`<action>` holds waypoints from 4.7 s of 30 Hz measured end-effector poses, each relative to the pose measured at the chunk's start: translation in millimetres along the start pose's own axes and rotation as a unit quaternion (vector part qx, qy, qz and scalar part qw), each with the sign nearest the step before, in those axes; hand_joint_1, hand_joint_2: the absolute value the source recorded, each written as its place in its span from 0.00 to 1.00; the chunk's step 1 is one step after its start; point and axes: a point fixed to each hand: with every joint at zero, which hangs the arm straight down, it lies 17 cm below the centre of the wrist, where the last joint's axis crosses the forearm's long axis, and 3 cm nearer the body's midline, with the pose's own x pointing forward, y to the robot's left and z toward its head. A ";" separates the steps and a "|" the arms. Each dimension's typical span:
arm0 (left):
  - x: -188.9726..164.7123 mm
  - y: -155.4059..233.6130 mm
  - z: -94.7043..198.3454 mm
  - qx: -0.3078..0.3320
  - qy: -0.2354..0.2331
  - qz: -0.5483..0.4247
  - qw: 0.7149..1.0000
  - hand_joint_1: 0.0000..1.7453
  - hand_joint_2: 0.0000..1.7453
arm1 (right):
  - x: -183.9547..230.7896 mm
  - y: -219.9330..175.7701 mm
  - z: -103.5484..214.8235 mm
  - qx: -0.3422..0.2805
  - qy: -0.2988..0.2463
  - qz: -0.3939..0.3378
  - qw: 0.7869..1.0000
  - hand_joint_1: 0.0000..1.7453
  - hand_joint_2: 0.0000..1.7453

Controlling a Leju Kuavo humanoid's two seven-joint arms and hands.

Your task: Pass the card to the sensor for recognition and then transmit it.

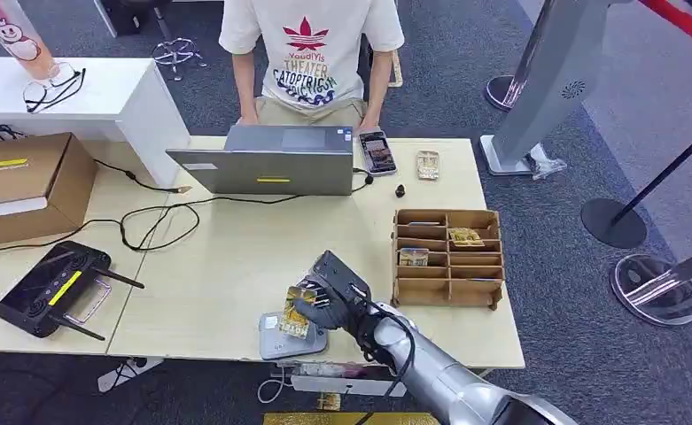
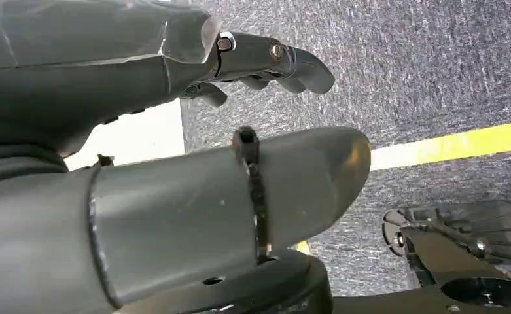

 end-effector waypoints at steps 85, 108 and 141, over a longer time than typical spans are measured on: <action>10.2 0.8 1.1 -0.002 -0.007 0.008 1.000 0.00 0.00 | -13.1 -24.4 16.2 -0.096 -0.054 0.088 0.990 1.00 1.00; 12.2 -1.6 1.7 -0.010 -0.008 0.008 1.000 0.00 0.00 | -36.8 -24.4 25.1 -0.126 -0.041 0.121 0.984 1.00 1.00; 11.8 1.8 0.7 -0.006 -0.008 0.031 0.999 0.00 0.00 | 49.0 -11.2 15.4 -0.099 -0.154 0.052 0.982 1.00 1.00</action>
